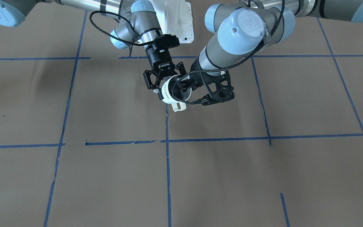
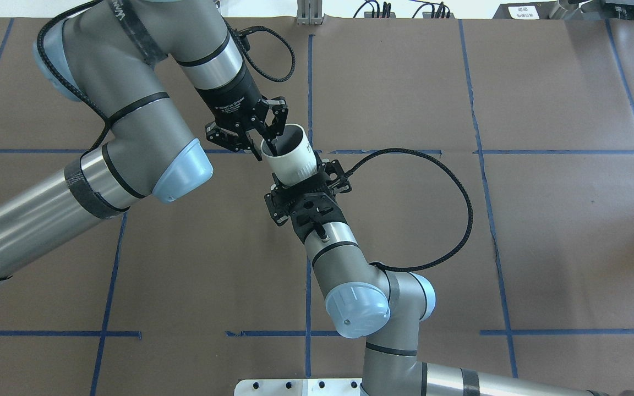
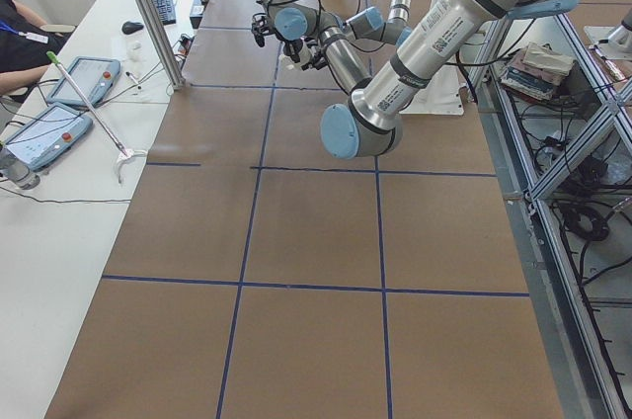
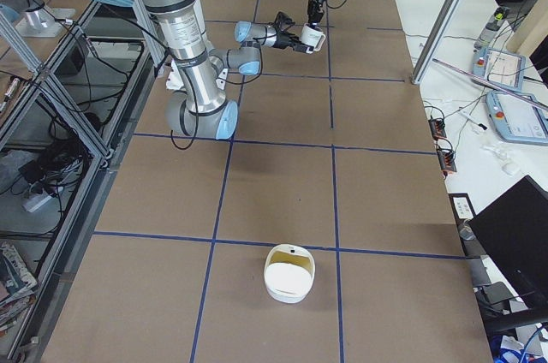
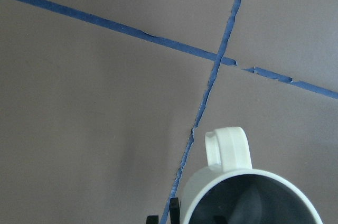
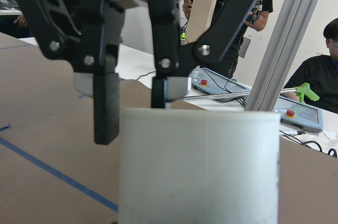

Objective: Left arm hands cup to right arm to dump lemon

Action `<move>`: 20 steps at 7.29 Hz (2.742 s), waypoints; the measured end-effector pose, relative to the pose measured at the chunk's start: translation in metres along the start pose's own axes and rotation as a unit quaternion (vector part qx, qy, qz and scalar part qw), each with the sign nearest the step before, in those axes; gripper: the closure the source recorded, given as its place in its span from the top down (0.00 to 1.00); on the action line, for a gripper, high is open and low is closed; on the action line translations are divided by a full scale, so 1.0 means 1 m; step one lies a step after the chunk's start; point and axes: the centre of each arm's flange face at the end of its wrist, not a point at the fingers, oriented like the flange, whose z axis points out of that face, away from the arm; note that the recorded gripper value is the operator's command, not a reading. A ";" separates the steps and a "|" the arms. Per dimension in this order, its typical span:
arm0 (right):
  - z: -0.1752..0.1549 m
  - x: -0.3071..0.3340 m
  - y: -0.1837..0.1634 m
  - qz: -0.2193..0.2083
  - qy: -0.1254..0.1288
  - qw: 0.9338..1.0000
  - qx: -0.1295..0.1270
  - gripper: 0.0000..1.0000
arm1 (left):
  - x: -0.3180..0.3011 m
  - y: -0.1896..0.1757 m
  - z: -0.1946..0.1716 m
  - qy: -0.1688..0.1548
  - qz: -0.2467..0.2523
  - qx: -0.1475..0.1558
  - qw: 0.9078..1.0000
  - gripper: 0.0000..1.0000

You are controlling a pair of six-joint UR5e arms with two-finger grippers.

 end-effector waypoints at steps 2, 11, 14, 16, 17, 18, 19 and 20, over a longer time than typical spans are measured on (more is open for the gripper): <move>0.000 0.000 0.000 0.000 0.000 1.000 0.000 0.47 | 0.000 0.000 0.000 0.000 0.003 0.000 1.000 0.18; -0.001 0.000 0.002 -0.001 0.000 1.000 -0.001 1.00 | -0.004 -0.008 0.009 -0.009 -0.003 -0.001 1.000 0.00; -0.002 0.000 0.005 -0.003 0.000 1.000 -0.002 1.00 | -0.019 -0.063 0.009 -0.009 -0.001 0.020 1.000 0.00; -0.002 0.002 0.007 -0.005 0.001 1.000 -0.003 1.00 | -0.041 -0.108 -0.022 -0.008 0.001 0.046 0.999 0.00; -0.003 0.001 0.004 -0.004 -0.001 1.000 -0.002 1.00 | -0.058 -0.124 -0.034 -0.010 0.005 0.055 0.998 0.00; -0.003 0.002 -0.006 0.002 -0.003 1.000 0.003 1.00 | -0.087 -0.139 -0.042 -0.016 0.014 0.060 0.998 0.00; 0.002 0.007 -0.016 0.007 -0.007 1.000 0.003 1.00 | -0.124 -0.150 -0.047 -0.022 0.031 0.062 0.997 0.00; 0.016 0.018 -0.026 0.007 -0.017 1.000 -0.012 1.00 | -0.166 -0.157 -0.054 -0.030 0.053 0.066 0.996 0.00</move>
